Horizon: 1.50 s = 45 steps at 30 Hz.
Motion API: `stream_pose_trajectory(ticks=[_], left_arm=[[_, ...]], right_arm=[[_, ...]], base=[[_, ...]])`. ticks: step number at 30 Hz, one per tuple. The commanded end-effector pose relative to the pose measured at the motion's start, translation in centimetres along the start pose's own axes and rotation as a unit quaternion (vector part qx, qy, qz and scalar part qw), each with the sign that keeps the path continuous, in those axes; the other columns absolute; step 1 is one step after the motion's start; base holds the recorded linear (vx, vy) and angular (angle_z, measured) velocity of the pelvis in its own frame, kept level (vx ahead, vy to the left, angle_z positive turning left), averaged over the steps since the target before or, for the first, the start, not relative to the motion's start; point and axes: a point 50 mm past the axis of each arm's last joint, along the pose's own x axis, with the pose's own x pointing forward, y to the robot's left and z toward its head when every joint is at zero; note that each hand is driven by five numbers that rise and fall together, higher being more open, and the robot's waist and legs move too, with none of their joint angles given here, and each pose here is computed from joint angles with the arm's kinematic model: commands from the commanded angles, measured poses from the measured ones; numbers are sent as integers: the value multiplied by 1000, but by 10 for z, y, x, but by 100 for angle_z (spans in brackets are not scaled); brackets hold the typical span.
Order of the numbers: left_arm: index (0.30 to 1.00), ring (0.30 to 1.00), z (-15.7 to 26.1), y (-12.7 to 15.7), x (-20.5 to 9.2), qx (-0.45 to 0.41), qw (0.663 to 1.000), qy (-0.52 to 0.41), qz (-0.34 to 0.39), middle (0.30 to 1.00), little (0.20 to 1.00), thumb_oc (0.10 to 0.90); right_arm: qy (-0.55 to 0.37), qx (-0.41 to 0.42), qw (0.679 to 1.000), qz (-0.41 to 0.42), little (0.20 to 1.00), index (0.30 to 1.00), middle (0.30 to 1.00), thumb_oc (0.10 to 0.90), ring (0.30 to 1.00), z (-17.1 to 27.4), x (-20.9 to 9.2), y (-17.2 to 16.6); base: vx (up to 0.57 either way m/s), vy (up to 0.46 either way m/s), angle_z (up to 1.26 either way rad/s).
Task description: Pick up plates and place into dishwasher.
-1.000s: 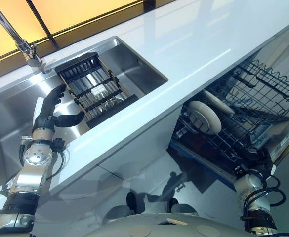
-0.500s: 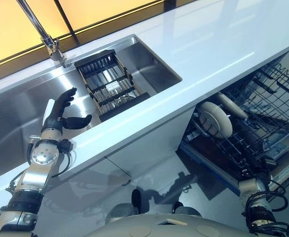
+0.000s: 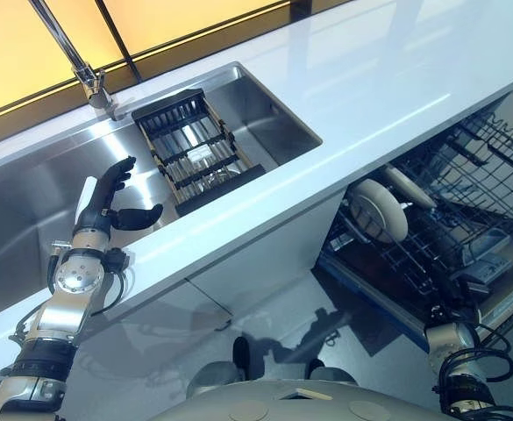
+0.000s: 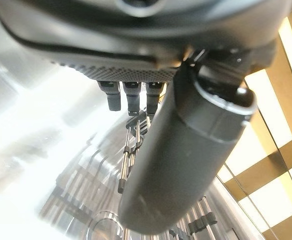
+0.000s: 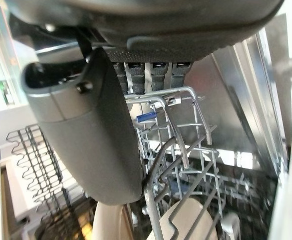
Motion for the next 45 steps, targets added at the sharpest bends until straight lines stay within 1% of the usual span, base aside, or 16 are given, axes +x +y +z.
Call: stream_pose_trajectory(ticks=[1, 4, 8, 17, 20, 22, 25, 28, 30, 31, 32, 35, 36, 40, 45], left_arm=[[900, 900, 32, 5, 14, 12, 997, -74, 28, 900, 900, 800], [900, 900, 34, 1, 19, 13, 997, -73, 18, 900, 900, 800], [900, 900, 35, -2, 24, 12, 997, -71, 9, 900, 900, 800], [900, 900, 32, 0, 23, 10, 998, -65, 11, 900, 900, 800], [900, 900, 28, 2, 20, 9, 998, -63, 10, 900, 900, 800], [900, 900, 25, 2, 19, 8, 998, -59, 10, 900, 900, 800], [900, 900, 20, 3, 15, 7, 998, -54, 12, 900, 900, 800], [900, 900, 17, 7, 12, 6, 999, -49, 19, 900, 900, 800], [900, 900, 15, 10, 10, 4, 999, -46, 28, 900, 900, 800], [900, 900, 14, 10, 9, 3, 999, -46, 29, 900, 900, 800], [900, 900, 14, 12, 8, 1, 998, -44, 36, 900, 900, 800], [900, 900, 12, 13, 6, 0, 998, -43, 44, 900, 900, 800], [900, 900, 11, 16, 5, -1, 998, -40, 49, 900, 900, 800], [900, 900, 6, 27, 1, 0, 997, -32, 66, 900, 900, 800], [900, 900, -2, 39, -4, 3, 996, -22, 90, 900, 900, 800]], right_arm=[[-95, 52, 887, 449, 900, 900, 900, 800, 900, 47, -50, 172], [-100, 89, 840, 525, 900, 900, 900, 800, 900, 59, -70, 204], [-112, 104, 808, 569, 900, 900, 900, 800, 900, 74, -88, 238], [-148, 75, 794, 585, 900, 900, 900, 800, 900, 94, -105, 268], [-160, 72, 795, 581, 900, 900, 900, 800, 900, 100, -106, 271], [-168, 71, 804, 566, 900, 900, 900, 800, 900, 103, -105, 270], [-188, 59, 825, 529, 900, 900, 900, 800, 900, 107, -98, 264], [-221, 36, 857, 465, 900, 900, 900, 800, 900, 112, -86, 246], [-240, 7, 880, 410, 900, 900, 900, 800, 900, 116, -77, 232], [-244, 1, 884, 400, 900, 900, 900, 800, 900, 116, -76, 229], [-254, -15, 891, 376, 900, 900, 900, 800, 900, 119, -70, 217], [-278, -43, 898, 339, 900, 900, 900, 800, 900, 123, -63, 197], [-291, -59, 901, 316, 900, 900, 900, 800, 900, 128, -59, 184], [-329, -94, 898, 277, 900, 900, 900, 800, 900, 143, -53, 154], [-378, -76, 896, 221, 900, 900, 900, 800, 900, 170, -53, 122]], base=[[47, 16, -1], [53, 10, 0], [62, 17, 1], [50, 25, 7], [40, 38, 16], [24, 31, 10], [6, 33, 23], [-20, 30, 9], [-31, 35, 1], [-36, 37, 0], [-39, 36, 0], [-43, 35, -1], [-59, 29, -3], [-77, 11, -9], [-81, -12, -16]])
